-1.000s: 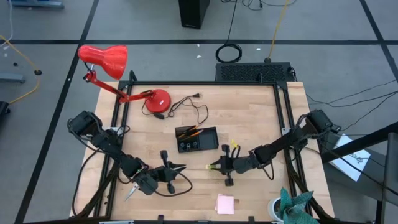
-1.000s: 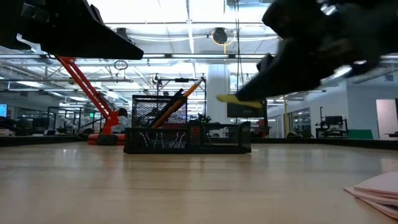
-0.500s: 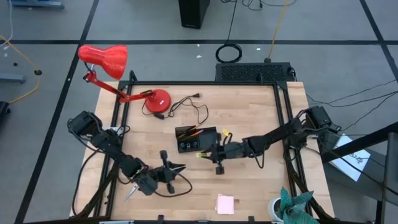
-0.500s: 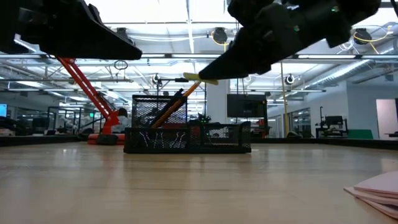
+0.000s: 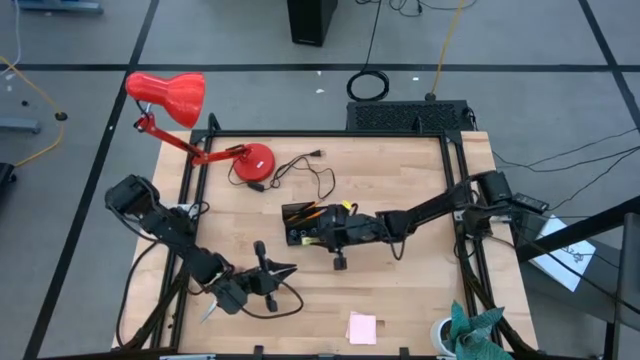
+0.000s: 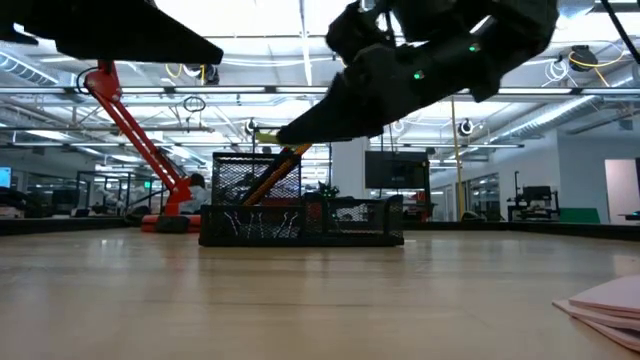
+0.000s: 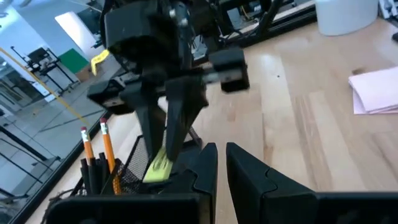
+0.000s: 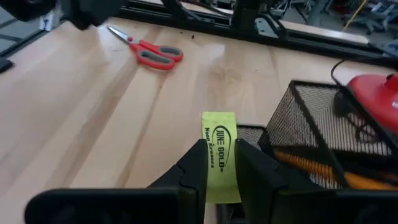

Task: Pick and place office supplies into organizer
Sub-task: Put the green eraser into the desk organizer

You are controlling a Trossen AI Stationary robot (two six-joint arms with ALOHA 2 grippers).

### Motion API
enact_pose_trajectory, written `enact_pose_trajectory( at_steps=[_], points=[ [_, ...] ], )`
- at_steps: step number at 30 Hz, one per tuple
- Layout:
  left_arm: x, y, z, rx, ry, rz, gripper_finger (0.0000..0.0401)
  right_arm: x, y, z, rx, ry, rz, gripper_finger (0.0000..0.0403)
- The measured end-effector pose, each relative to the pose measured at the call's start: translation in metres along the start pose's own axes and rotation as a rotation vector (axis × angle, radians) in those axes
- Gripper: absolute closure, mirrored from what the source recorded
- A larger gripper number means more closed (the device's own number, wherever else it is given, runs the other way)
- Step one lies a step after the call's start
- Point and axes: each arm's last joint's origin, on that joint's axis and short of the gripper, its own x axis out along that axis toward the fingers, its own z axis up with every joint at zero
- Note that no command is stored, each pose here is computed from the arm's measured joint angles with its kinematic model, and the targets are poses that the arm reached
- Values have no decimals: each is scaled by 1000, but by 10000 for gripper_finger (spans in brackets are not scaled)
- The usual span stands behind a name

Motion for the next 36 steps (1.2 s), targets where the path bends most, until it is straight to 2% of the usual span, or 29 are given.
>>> enact_pose_trajectory(
  at_steps=[7,15,30,36],
  points=[
    [-2,3,5,-18,-13,-6,359,20,-13,2,-34,34,-32,344],
    [-3,2,4,-4,-14,-12,359,33,-31,-18,15,93,-62,344],
    [-3,2,4,-1,-14,-14,359,37,-32,-24,20,111,-43,342],
    [-3,2,4,-3,-15,-14,359,37,-32,-24,52,105,-39,315]
  ],
)
